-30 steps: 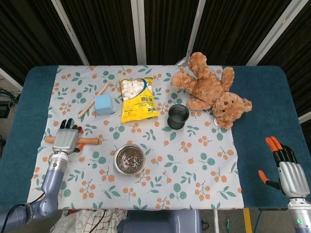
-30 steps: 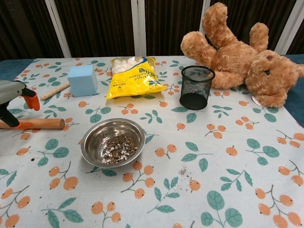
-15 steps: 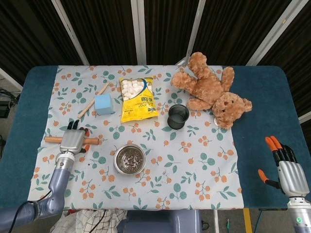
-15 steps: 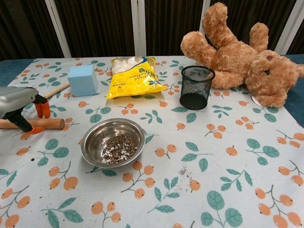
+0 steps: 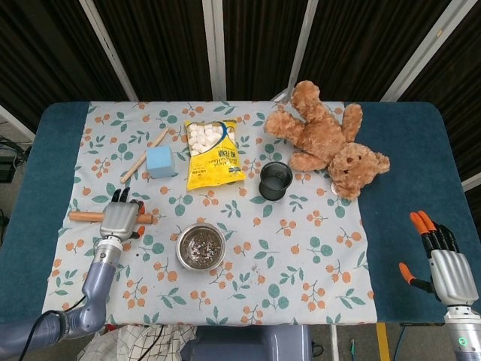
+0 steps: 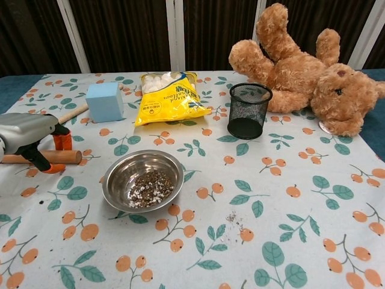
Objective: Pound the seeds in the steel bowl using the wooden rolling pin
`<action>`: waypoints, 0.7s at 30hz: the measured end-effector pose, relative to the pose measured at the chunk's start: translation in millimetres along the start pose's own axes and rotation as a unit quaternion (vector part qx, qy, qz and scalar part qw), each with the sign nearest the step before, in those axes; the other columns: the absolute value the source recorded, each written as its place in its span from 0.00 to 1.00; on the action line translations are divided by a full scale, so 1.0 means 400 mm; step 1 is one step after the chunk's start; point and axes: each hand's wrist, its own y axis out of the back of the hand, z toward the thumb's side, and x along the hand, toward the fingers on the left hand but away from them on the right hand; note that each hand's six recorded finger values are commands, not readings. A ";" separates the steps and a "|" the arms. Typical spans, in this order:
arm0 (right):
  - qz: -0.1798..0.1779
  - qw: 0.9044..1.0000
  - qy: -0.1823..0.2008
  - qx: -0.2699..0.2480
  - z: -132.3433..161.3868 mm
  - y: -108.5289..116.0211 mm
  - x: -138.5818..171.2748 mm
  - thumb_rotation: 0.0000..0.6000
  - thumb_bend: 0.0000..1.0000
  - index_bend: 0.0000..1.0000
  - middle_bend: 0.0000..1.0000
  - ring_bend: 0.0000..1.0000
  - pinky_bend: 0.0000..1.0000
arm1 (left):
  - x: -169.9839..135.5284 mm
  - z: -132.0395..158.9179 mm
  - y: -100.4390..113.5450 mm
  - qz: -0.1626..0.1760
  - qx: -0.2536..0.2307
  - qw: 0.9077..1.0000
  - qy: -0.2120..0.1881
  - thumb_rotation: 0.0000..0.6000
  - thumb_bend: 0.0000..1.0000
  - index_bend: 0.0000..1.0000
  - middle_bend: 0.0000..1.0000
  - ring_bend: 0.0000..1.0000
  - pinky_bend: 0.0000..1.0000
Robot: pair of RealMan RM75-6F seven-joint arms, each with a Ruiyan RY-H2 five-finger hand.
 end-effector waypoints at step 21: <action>-0.001 1.000 -0.001 0.002 0.002 0.002 -0.001 1.00 0.36 0.00 0.00 0.00 0.00 | -0.007 0.014 0.016 0.027 -0.005 1.000 -0.009 1.00 0.84 0.56 0.61 0.09 0.00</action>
